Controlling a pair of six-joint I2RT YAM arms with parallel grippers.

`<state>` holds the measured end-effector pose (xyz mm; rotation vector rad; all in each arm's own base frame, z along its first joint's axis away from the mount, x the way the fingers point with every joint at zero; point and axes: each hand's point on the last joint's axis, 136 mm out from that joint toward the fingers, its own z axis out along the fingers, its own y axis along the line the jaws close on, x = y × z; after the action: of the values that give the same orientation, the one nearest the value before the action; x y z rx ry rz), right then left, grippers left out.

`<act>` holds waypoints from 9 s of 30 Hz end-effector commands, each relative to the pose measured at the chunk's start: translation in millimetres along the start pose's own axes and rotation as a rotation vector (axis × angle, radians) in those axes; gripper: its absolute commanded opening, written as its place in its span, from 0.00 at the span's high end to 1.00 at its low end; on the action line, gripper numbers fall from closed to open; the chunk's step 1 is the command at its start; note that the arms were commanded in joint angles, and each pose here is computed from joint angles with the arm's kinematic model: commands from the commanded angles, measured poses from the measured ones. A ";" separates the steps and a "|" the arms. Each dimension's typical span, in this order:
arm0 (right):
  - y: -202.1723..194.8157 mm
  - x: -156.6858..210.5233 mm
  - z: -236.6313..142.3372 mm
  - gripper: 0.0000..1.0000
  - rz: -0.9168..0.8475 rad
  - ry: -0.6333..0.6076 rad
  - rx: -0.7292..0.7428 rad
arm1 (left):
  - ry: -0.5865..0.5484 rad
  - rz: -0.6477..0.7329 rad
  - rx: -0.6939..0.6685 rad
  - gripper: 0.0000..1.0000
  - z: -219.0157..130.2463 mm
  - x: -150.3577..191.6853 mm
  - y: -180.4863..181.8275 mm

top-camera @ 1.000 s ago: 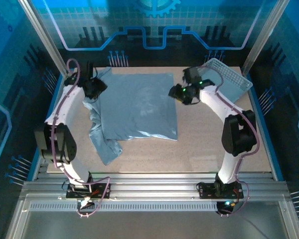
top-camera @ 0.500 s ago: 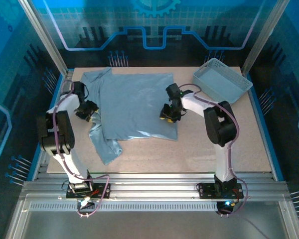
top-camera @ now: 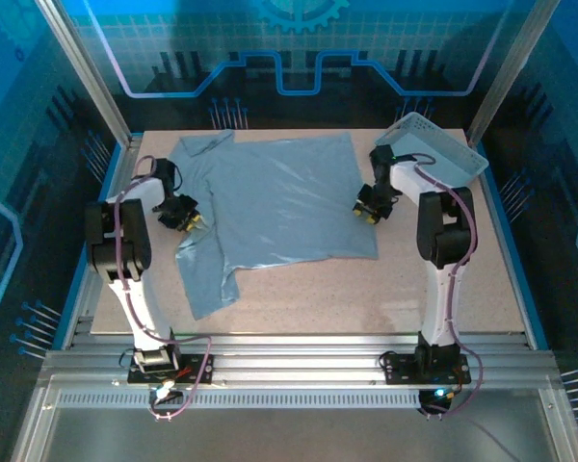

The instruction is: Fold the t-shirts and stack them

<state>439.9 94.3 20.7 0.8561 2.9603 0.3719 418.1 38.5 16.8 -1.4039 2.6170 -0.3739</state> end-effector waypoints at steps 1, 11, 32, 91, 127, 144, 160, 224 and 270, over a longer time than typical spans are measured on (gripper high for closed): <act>-17.2 -9.3 1.6 0.66 -0.009 0.017 0.074 | 0.003 0.039 -0.057 0.79 10.0 -13.4 5.9; -4.2 -33.2 -30.1 0.65 -0.077 -0.061 0.060 | -0.160 0.157 -0.138 0.70 -23.5 -61.8 -6.8; -46.6 88.9 -87.4 0.45 -0.046 -0.073 -0.090 | 0.054 -0.069 -0.194 0.48 -78.2 116.9 117.4; 21.6 27.4 -134.0 1.00 -0.146 -0.339 -0.231 | -0.419 -0.121 0.150 1.00 -190.1 52.3 41.1; 151.8 21.5 -432.8 1.00 -0.409 -0.848 -0.950 | -0.838 0.196 1.099 1.00 -487.7 -50.1 -222.1; 136.5 -4.6 -531.3 1.00 -0.364 -1.038 -1.021 | -1.031 0.262 1.470 1.00 -676.5 5.9 -170.0; 20.7 66.7 -117.7 1.00 -0.096 -0.248 -0.463 | -0.163 -0.265 0.500 1.00 -129.3 115.1 44.8; -90.2 72.1 -114.8 0.52 -0.043 -0.333 0.079 | -0.184 -0.202 0.302 0.44 -152.6 135.7 26.3; 89.8 59.9 -8.1 0.62 -0.416 -0.073 -0.119 | -0.270 -0.166 0.296 0.63 -70.7 -83.3 -123.5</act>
<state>425.2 184.5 24.4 0.3360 2.9644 0.4330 504.8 72.9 130.9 -1.5813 2.0820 -0.4735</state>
